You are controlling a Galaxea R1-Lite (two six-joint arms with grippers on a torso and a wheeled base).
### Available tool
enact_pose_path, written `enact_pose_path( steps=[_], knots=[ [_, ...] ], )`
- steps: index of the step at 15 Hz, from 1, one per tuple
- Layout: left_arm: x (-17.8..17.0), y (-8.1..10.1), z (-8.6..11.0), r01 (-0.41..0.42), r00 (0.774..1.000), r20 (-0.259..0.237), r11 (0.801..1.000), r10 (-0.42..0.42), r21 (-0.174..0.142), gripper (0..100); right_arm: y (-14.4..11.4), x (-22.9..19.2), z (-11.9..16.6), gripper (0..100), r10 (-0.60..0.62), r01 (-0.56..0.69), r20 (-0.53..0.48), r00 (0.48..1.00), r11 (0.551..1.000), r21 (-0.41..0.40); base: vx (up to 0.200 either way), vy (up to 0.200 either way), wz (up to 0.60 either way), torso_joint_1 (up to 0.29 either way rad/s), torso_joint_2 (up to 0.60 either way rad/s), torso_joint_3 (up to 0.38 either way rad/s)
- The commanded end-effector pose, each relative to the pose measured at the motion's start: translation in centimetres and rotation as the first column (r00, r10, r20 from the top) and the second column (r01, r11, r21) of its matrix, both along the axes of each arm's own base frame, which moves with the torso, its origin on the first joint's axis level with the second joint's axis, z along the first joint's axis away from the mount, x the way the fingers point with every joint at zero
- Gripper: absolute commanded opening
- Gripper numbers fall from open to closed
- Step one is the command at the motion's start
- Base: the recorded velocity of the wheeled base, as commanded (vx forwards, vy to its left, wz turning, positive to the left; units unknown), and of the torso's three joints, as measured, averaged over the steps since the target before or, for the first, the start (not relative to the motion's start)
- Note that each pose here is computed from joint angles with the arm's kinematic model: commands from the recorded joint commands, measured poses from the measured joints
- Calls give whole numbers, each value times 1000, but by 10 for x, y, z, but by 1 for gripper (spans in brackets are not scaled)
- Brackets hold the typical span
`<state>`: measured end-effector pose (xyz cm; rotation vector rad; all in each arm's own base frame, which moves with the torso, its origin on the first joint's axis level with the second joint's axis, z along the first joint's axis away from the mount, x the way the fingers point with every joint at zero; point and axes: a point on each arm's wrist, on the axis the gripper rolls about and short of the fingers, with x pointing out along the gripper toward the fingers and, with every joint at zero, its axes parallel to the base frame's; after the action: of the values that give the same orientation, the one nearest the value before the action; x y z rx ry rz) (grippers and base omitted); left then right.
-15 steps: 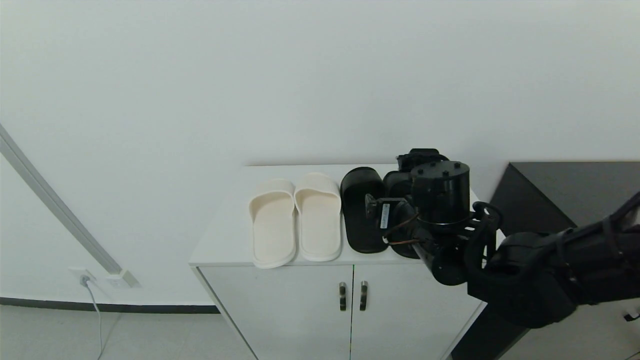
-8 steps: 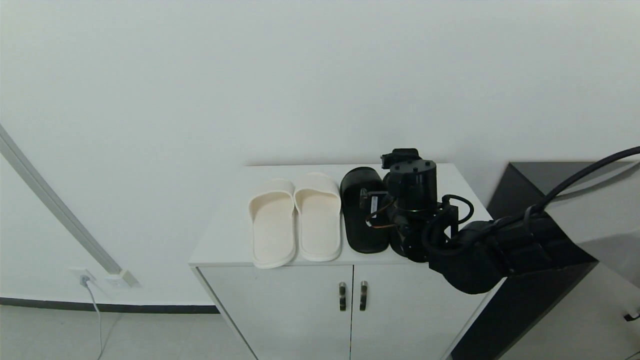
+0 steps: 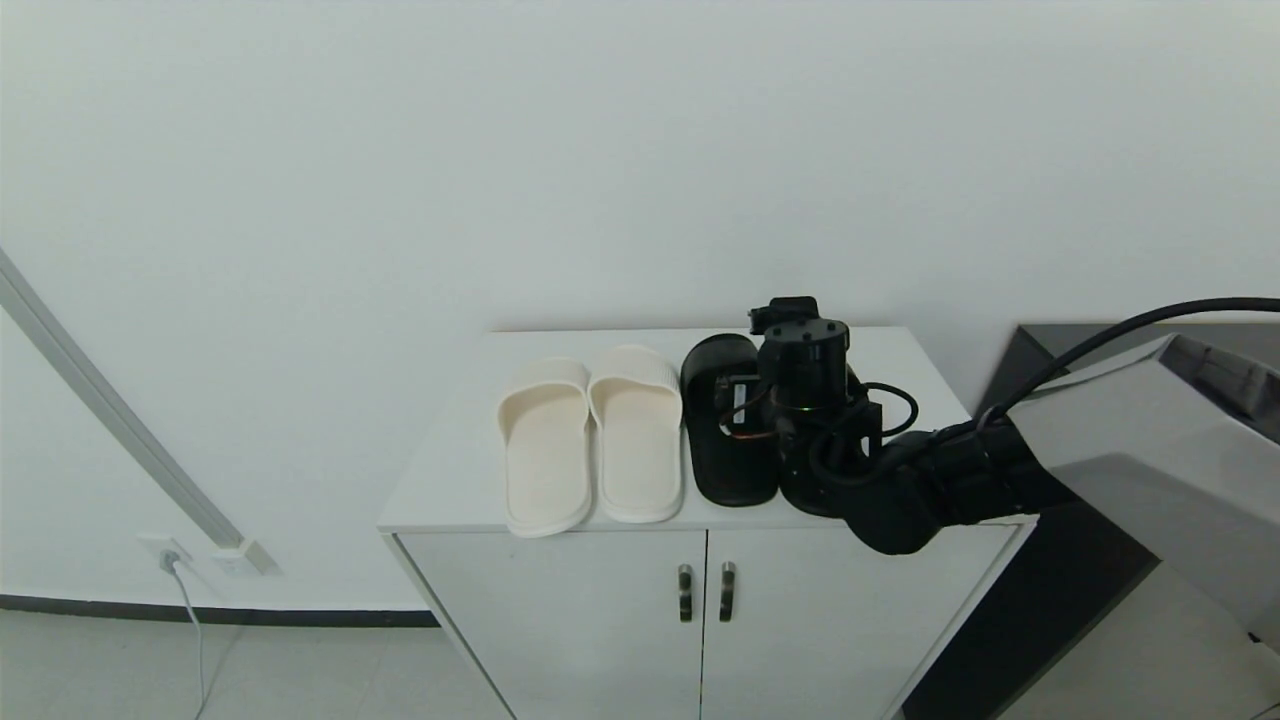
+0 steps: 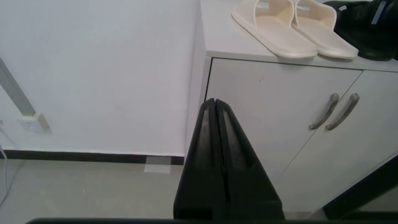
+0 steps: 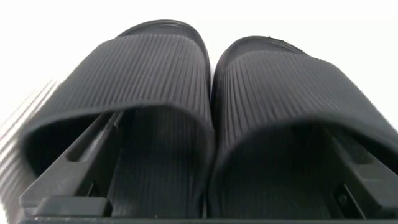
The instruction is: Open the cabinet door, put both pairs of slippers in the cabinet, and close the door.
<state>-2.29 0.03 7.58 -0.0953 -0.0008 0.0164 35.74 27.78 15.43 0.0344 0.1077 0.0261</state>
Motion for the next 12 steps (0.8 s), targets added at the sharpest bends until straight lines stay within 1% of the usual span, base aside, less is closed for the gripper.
enact_pose_path(
  steps=[1,4,5,10,12],
  knots=[
    [0,0,0,0,1000,-2,1000,0,0,0,0,10,-8,100,-12,12,-4,1000,1000,-5,0,0,0,0,0,0],
    [0,0,0,0,1000,0,1000,0,-1,0,-1,20,-9,100,-28,28,8,1000,1000,5,0,0,0,0,0,0],
    [0,0,0,0,1000,-2,1000,0,-1,0,-1,23,-12,0,-31,31,5,1000,1000,3,0,0,0,0,0,0],
    [0,0,0,0,1000,0,1000,0,0,0,-1,21,-7,0,-29,29,14,999,1000,9,0,0,0,0,0,0],
    [0,0,0,0,1000,-2,1000,0,-1,0,-5,15,9,0,-30,30,35,999,999,18,0,0,0,0,0,0]
  ],
)
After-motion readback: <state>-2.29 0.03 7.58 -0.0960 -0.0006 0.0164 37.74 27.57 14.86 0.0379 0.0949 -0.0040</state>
